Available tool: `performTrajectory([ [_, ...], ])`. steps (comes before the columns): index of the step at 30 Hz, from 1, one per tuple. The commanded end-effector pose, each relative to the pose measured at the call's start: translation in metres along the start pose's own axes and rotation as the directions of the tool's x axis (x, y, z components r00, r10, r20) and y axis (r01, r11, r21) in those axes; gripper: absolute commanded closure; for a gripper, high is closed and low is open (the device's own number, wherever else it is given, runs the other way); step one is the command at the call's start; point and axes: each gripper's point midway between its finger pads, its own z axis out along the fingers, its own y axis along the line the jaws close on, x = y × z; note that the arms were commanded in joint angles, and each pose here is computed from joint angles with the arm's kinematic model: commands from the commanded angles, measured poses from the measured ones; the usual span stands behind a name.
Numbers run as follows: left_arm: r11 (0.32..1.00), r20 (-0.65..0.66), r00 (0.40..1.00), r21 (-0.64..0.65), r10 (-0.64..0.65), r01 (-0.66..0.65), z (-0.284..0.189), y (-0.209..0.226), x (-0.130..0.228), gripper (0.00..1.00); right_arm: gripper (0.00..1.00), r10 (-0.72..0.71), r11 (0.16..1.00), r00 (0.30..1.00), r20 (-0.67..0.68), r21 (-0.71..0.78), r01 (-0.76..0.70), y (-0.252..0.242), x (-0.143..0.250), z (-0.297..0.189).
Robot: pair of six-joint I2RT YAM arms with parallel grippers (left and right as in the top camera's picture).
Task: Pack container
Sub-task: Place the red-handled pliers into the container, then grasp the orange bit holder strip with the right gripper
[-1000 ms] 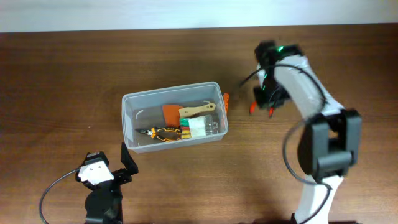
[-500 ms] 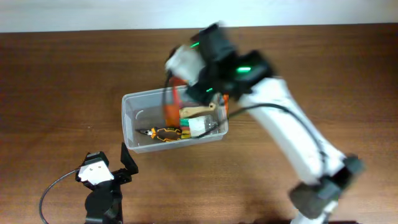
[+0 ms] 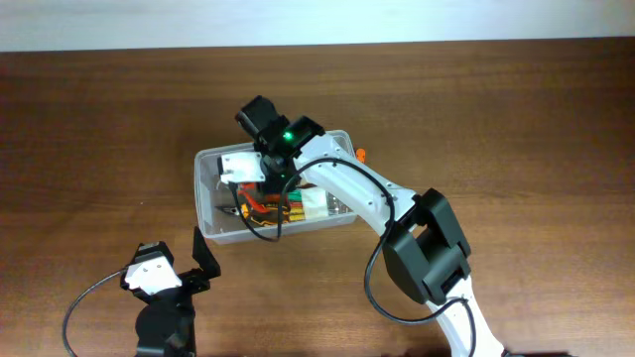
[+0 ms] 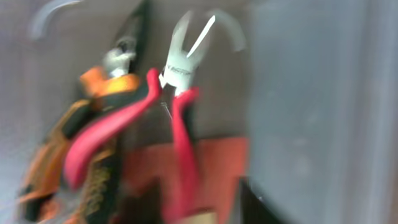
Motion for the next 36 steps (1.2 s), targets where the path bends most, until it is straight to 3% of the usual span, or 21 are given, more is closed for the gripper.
performTrajectory([
  [1, 1.000, -0.001, 1.000, 0.000, 0.010, -0.010, 0.000, 0.000, 0.001, 0.01, 0.02, 0.163, 0.973, 0.986, -0.042, 0.172, -0.153, -0.036, 0.003, -0.031],
  [4, 1.000, -0.001, 1.000, 0.000, 0.010, -0.010, 0.000, 0.000, 0.001, 0.01, 0.02, 0.381, 0.860, 0.924, -0.046, 0.383, -0.336, -0.073, 0.014, -0.088],
  [7, 1.000, -0.001, 1.000, 0.000, 0.010, -0.010, 0.000, 0.000, 0.001, 0.01, 0.02, 0.560, 0.712, 0.828, 0.029, 0.493, -0.499, -0.089, 0.026, -0.154],
  [10, 1.000, -0.001, 1.000, 0.000, 0.010, -0.010, 0.000, 0.000, 0.001, 0.01, 0.02, 0.746, 0.515, 0.650, 0.145, 0.491, -0.702, -0.087, 0.050, -0.213],
  [13, 1.000, -0.001, 1.000, 0.000, 0.010, -0.010, 0.000, 0.000, 0.001, 0.01, 0.02, 0.853, 0.369, 0.489, 0.182, 0.451, -0.813, -0.079, 0.086, -0.244],
  [15, 1.000, -0.001, 1.000, 0.000, 0.010, -0.010, 0.000, 0.000, 0.001, 0.01, 0.02, 0.930, 0.217, 0.307, 0.204, 0.372, -0.903, -0.073, 0.116, -0.251],
  [17, 1.000, -0.001, 1.000, 0.000, 0.010, -0.010, 0.000, 0.000, 0.001, 0.01, 0.02, 0.979, 0.009, 0.064, 0.195, 0.273, -0.962, -0.067, 0.149, -0.246],
  [19, 1.000, -0.001, 1.000, 0.000, 0.010, -0.010, 0.000, 0.000, 0.001, 0.01, 0.01, 0.979, -0.157, -0.118, 0.165, 0.244, -0.957, -0.060, 0.178, -0.236],
  [20, 1.000, -0.001, 1.000, 0.000, 0.010, -0.010, 0.000, 0.000, 0.001, 0.01, 0.01, 0.959, -0.275, -0.248, 0.135, 0.245, -0.930, -0.054, 0.201, -0.222],
  [23, 1.000, -0.001, 1.000, 0.000, 0.010, -0.010, 0.000, 0.000, 0.001, 0.01, 0.03, 0.916, -0.399, -0.391, 0.085, 0.282, -0.873, -0.042, 0.234, -0.182],
  [30, 1.000, 0.000, 1.000, 0.000, 0.010, -0.010, 0.000, 0.000, 0.001, 0.01, 0.05, 0.875, -0.415, -0.473, -0.101, 0.345, -0.842, 0.014, 0.244, -0.086],
  [33, 1.000, -0.001, 1.000, 0.000, 0.010, -0.010, 0.000, 0.000, 0.001, 0.01, 0.05, 0.874, -0.381, -0.454, -0.172, 0.336, -0.861, 0.035, 0.230, -0.063],
  [36, 1.000, 0.000, 1.000, 0.000, 0.010, -0.010, 0.000, 0.000, 0.001, 0.01, 0.05, 0.906, -0.287, -0.364, -0.214, 0.319, -0.903, 0.042, 0.214, -0.055],
])
